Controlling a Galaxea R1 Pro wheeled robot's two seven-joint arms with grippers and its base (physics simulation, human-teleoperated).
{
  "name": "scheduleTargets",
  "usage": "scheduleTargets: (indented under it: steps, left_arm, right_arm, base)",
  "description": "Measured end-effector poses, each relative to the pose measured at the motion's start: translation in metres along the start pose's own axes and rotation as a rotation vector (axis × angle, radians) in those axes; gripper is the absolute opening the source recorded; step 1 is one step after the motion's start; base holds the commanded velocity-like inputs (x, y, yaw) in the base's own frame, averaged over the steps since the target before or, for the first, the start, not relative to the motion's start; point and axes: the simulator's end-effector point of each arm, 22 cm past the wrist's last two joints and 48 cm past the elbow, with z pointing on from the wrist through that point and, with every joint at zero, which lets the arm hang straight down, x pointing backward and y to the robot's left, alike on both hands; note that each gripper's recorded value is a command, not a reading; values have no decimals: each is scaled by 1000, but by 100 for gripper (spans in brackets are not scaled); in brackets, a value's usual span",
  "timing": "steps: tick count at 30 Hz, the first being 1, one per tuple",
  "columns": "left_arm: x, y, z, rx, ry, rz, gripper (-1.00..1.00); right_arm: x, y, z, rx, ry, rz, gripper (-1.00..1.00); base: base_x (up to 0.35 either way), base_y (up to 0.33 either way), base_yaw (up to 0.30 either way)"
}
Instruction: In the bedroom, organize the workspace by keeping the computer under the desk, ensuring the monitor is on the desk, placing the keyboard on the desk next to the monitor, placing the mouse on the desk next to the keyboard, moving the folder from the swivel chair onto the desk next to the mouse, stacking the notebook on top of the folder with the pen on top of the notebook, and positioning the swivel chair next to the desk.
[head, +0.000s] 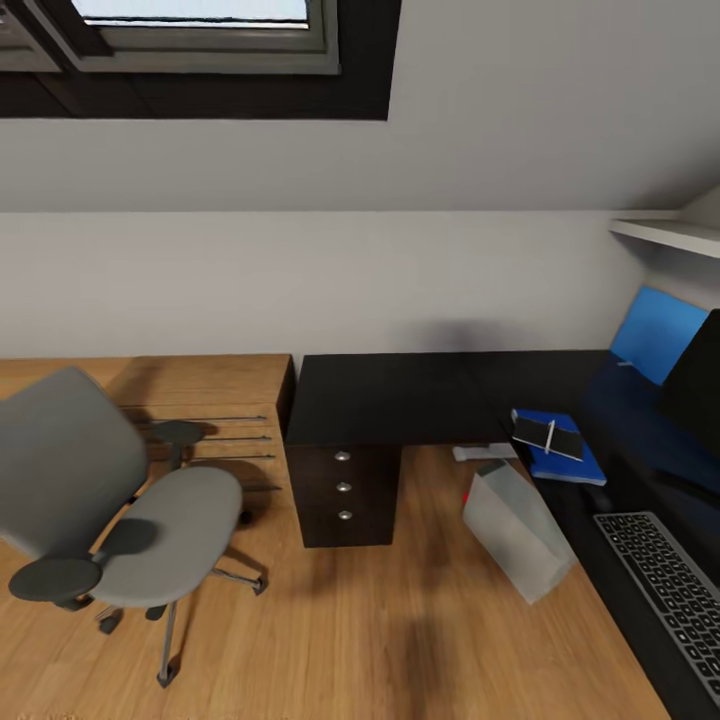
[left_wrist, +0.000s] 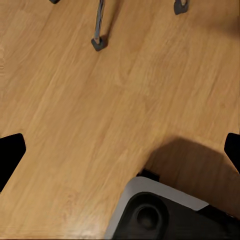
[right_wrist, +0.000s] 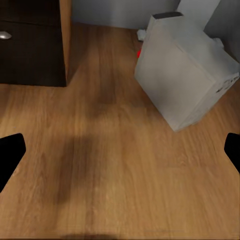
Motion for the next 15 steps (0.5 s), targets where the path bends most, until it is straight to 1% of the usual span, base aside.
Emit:
scheduleTargets:
  steps: [5,7,11,12,15]
  left_arm:
    - [1,11,-1,-13,3,6,100]
    - [0,15,0,-18,4,11,100]
    - [1,15,0,-15,4,16,100]
    - [19,21,-4,-21,43,32,100]
    - [25,22,-5,-22,56,41,100]
  right_arm:
    - [-16,-4,13,11,-26,3,100]
    - [-19,-3,18,15,-26,4,100]
    - [-19,-2,20,18,-17,3,100]
    - [-18,-4,21,21,-13,1,100]
    - [-18,-3,21,18,-10,-3,100]
  base:
    - [0,0,259]
    - [0,0,276]
    - [0,0,278]
    - [0,0,279]
    - [-37,0,279]
